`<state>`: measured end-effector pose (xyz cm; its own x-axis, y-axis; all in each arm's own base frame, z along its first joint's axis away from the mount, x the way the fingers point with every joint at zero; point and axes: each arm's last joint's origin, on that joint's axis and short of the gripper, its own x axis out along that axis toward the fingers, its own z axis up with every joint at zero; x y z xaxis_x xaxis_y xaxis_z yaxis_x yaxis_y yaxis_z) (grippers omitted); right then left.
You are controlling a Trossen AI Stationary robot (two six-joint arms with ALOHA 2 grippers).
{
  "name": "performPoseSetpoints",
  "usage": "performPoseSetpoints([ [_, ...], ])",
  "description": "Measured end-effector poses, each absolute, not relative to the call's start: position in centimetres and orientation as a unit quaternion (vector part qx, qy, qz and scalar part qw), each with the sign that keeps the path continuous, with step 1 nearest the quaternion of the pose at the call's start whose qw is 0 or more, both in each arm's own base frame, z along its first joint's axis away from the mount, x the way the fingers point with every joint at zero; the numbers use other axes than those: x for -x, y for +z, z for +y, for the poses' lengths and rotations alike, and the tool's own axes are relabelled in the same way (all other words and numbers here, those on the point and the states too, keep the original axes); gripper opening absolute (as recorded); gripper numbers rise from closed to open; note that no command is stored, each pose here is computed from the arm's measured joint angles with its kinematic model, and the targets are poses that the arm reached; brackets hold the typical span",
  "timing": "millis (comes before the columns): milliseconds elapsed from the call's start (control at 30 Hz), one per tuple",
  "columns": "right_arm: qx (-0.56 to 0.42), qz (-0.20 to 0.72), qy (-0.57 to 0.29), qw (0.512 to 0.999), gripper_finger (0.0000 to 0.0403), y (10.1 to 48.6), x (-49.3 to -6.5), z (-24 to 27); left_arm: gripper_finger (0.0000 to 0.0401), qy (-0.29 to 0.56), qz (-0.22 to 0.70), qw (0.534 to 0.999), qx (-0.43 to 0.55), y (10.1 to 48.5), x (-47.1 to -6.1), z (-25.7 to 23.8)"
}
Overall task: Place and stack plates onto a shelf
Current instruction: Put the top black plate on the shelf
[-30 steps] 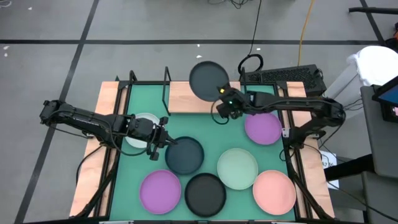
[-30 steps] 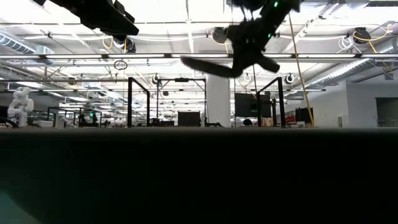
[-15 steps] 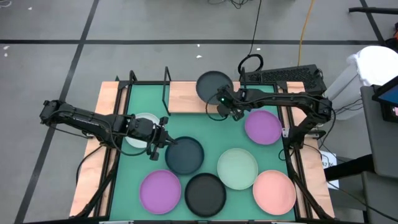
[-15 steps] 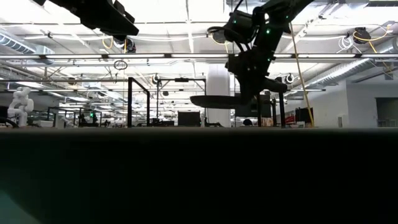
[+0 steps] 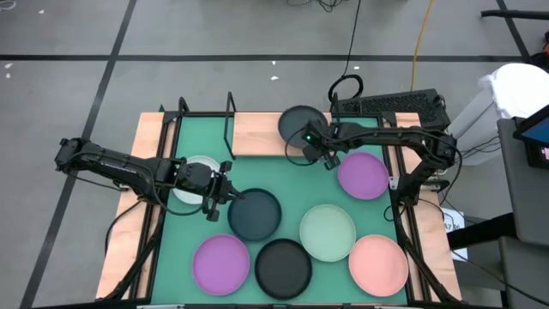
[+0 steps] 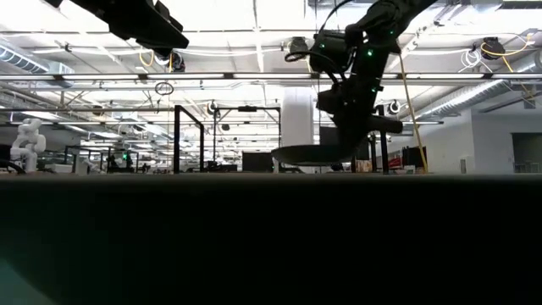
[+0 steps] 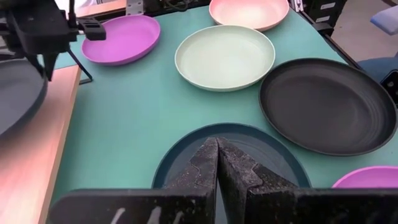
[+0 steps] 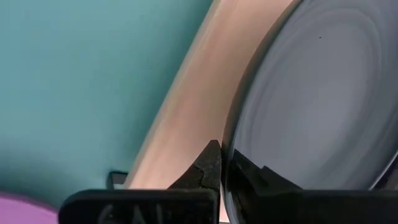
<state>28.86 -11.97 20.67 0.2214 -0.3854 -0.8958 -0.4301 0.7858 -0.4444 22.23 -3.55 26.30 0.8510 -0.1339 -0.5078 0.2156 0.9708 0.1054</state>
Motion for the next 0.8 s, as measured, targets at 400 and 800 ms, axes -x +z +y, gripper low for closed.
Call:
performPoseSetpoints([
  [400, 0.315, 0.653, 0.012, 0.689, 0.0002, 19.0, -27.8, -11.7, 0.0012, -0.090, 0.258, 0.959, -0.076, 26.3, -22.2, -3.5],
  [800, 0.307, 0.650, 0.006, 0.695, 0.0017, 18.9, -27.8, -11.6, 0.0012, -0.090, 0.258, 0.959, -0.076, 26.3, -22.2, -3.5],
])
